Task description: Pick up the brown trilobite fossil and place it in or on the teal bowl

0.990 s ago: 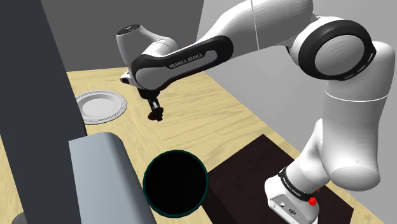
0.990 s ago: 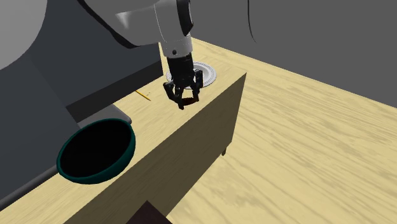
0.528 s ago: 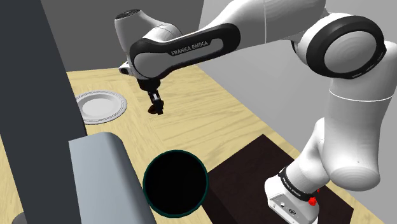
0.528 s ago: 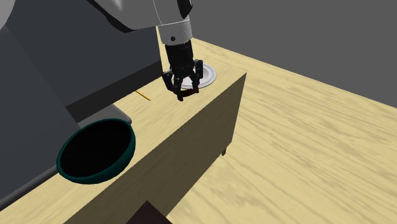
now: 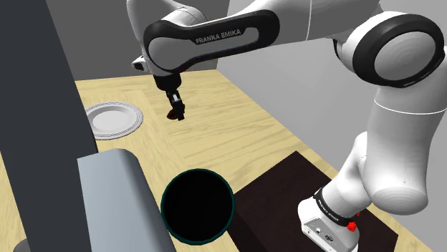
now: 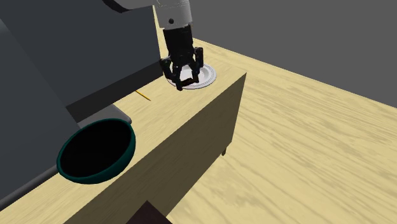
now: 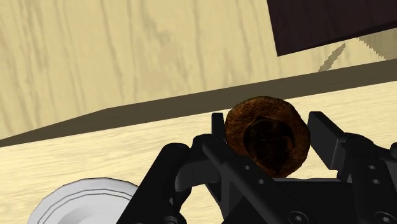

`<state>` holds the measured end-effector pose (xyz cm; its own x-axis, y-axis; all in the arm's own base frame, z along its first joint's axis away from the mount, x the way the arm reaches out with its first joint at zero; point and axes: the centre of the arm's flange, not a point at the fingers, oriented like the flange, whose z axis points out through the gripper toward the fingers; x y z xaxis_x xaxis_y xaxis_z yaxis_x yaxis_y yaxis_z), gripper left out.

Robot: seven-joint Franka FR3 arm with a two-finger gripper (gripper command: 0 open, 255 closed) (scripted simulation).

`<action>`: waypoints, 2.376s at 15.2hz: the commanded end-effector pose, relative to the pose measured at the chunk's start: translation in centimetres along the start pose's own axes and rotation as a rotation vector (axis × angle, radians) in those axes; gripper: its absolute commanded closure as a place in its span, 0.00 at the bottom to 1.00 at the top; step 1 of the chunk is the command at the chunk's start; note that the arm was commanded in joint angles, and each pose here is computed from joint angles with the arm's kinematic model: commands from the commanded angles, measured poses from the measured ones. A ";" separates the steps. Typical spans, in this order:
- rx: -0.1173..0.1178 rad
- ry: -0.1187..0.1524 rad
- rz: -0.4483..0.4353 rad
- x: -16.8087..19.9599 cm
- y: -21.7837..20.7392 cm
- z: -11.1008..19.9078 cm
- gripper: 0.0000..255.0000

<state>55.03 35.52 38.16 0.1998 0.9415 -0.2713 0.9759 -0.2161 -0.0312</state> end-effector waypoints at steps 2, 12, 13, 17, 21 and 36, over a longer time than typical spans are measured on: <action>0.000 0.000 0.000 -0.4 -0.1 -1.2 1.00; 0.000 0.000 0.000 0.1 -13.2 -0.9 1.00; 0.000 0.000 0.000 0.2 -14.6 -0.9 1.00; 0.000 0.000 0.000 0.4 -19.8 -0.8 1.00; 0.000 0.000 0.000 0.6 -25.1 -0.6 1.00; 0.000 0.000 0.000 2.5 -29.4 5.6 1.00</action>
<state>26.35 42.74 33.59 0.1996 0.9414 -0.2720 0.9759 -0.2160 -0.0317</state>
